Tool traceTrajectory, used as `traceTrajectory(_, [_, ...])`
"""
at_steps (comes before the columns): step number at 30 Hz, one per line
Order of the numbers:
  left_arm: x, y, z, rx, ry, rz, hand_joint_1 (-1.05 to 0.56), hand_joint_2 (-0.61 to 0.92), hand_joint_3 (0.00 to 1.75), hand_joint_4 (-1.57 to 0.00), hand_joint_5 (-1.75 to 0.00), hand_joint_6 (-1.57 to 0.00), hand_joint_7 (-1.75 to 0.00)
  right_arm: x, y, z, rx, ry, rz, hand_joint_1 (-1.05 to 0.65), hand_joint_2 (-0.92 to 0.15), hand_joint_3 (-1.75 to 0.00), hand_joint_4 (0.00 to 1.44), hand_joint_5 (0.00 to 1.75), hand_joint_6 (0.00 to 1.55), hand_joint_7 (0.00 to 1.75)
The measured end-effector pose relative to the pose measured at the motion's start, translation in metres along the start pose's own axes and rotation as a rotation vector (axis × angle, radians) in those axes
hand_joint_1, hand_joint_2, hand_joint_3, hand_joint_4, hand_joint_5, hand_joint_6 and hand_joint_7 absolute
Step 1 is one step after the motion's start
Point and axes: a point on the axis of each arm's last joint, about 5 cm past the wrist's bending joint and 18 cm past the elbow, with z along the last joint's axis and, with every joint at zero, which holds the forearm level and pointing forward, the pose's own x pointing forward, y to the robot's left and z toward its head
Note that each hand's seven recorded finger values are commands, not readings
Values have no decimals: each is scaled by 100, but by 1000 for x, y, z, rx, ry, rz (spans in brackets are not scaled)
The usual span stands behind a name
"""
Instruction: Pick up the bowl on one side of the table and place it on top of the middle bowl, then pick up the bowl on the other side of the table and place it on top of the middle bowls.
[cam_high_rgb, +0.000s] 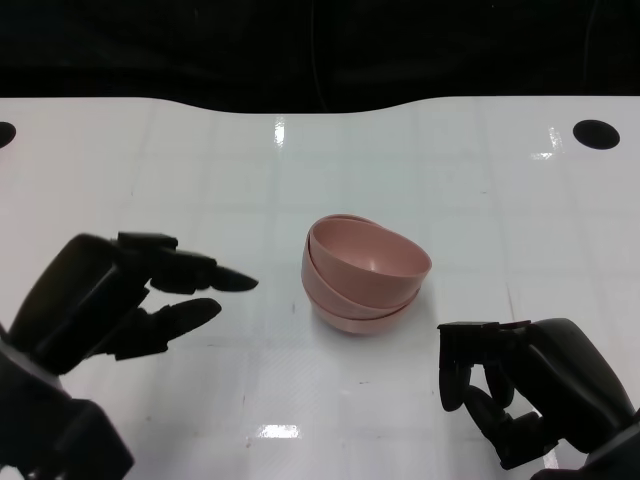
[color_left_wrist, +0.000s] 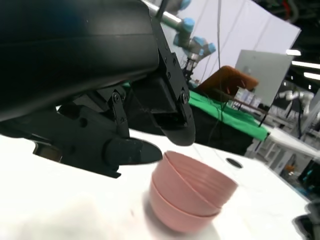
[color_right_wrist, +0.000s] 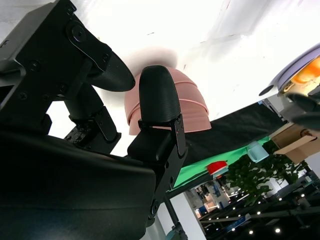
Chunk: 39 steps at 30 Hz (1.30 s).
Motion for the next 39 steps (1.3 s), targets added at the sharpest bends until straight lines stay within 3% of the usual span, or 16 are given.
traceTrajectory(3, [-7, -7, 0, -89, 40, 9, -2, 63, 93, -82, -113, -114, -18, 0, -1, -1, 0, 1, -2, -12, -17, -155, 95, 175, 83, 152])
traceTrajectory(4, [-10, -9, 1, -102, 52, 7, -3, 59, 104, -82, -124, -109, -40, 0, -1, -1, 1, 1, -1, -12, -17, -156, 95, 175, 83, 152])
traceTrajectory(5, [-12, -10, 2, -119, 65, 6, -5, 58, 107, -80, -131, -97, -69, 0, -1, -1, 2, 1, -2, -12, -17, -156, 95, 175, 83, 152])
traceTrajectory(7, [-18, -10, 6, -137, 98, -4, -8, 56, 111, -78, -146, -81, -109, 0, -2, -1, 5, -2, -1, -12, -17, -157, 95, 175, 83, 152])
traceTrajectory(10, [-25, -12, 13, -155, 139, -28, -9, 50, 122, -79, -163, -77, -132, 0, -3, -2, 4, -2, 0, -12, -17, -157, 95, 175, 83, 152])
traceTrajectory(14, [-30, -16, 19, -219, 201, -35, -9, 48, 125, -85, -173, -77, -152, 0, -4, -3, -1, 0, 3, -12, -17, -157, 95, 175, 83, 151])
traceTrajectory(17, [-31, -20, 24, -298, 274, -27, -12, 52, 119, -89, -174, -76, -161, -1, -5, -4, -3, -3, 4, -12, -16, -157, 95, 175, 83, 151])
traceTrajectory(27, [-30, -25, 28, -459, 430, -62, -10, 43, 135, -89, -175, -76, -162, -4, -7, -7, 2, 8, 6, -13, -17, -156, 94, 175, 83, 148])
traceTrajectory(39, [-30, -26, 27, -476, 457, -77, -13, 42, 136, -89, -175, -76, -162, -9, -5, -9, 8, 31, 15, -12, -17, -156, 94, 175, 84, 150])
